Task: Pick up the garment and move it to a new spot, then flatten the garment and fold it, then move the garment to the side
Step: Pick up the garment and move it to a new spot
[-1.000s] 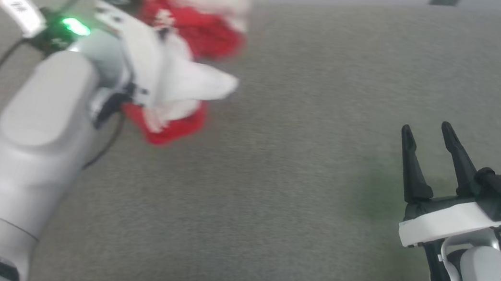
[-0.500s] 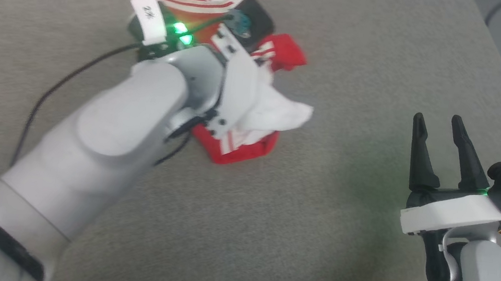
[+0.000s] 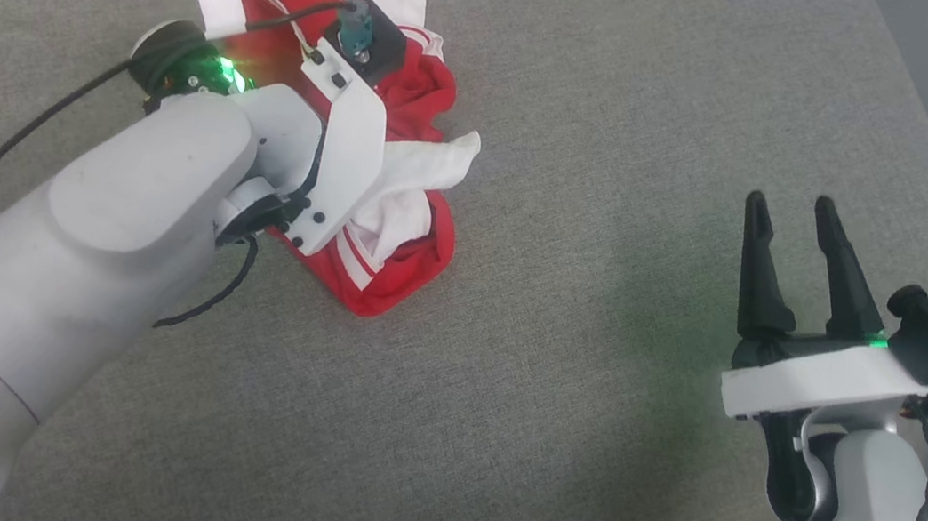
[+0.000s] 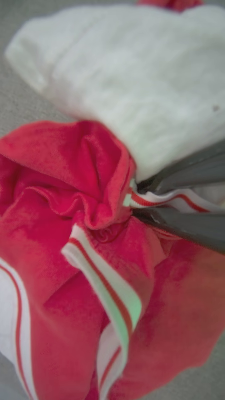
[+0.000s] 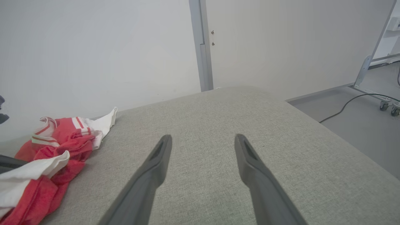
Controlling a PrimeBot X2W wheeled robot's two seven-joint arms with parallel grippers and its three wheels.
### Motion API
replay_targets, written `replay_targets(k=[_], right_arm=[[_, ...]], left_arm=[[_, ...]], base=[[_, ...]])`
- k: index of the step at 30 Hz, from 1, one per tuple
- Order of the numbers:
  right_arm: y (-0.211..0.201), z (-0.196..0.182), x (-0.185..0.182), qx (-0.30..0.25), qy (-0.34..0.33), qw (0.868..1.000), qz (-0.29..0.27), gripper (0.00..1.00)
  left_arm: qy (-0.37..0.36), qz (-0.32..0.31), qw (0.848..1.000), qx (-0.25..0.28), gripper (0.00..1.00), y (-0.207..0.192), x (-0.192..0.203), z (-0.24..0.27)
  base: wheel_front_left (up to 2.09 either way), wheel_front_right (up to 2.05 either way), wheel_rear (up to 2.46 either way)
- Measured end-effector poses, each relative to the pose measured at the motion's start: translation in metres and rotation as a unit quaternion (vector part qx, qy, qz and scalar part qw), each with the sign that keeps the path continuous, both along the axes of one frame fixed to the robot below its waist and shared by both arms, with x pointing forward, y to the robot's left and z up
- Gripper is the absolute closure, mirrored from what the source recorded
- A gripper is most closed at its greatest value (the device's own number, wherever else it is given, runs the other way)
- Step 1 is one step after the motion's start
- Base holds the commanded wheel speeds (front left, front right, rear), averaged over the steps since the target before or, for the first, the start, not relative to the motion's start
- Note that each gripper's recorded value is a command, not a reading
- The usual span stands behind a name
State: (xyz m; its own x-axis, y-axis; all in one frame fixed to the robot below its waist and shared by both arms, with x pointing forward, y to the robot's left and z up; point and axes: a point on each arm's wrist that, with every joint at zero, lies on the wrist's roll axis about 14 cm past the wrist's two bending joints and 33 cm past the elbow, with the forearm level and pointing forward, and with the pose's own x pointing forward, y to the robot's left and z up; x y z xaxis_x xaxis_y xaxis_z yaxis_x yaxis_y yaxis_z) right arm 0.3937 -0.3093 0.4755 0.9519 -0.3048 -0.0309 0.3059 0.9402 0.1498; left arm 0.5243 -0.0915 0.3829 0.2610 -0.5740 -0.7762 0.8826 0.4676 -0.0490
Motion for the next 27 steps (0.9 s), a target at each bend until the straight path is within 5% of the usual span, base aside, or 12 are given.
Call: replay_targets(k=[3,5,6,7,16,21,27], right_arm=[[0.002,0.0,0.004,0.0,-0.001,1.0,0.004,0.0],[0.005,0.001,0.007,0.001,-0.003,1.0,0.01,0.0],[0.007,0.002,0.008,0.001,-0.005,1.0,0.012,0.0],[0.008,0.002,0.009,0.002,-0.006,1.0,0.014,0.0],[0.026,0.011,0.007,-0.008,-0.015,0.999,0.051,0.0],[0.036,0.02,0.004,-0.017,-0.026,0.997,0.075,0.0],[0.048,0.025,0.001,-0.029,-0.03,0.994,0.101,0.0]], left_arm=[[0.012,-0.002,1.0,0.005,0.94,0.001,0.001,-0.004],[0.004,-0.001,1.0,0.005,0.41,0.003,0.004,-0.003],[0.0,0.002,1.0,0.0,0.06,0.004,0.005,-0.002],[-0.005,0.005,1.0,-0.006,0.0,0.005,0.006,0.0],[-0.07,0.047,0.991,-0.107,0.0,0.019,0.004,0.05],[-0.099,0.078,0.974,-0.19,0.0,0.027,-0.01,0.091],[-0.12,0.181,0.945,-0.245,0.0,0.084,-0.024,0.093]], base=[[0.0,0.0,0.0],[0.0,0.0,0.0],[0.0,0.0,0.0],[0.0,0.0,0.0],[0.0,0.0,0.0],[0.0,0.0,0.0],[0.0,0.0,0.0]])
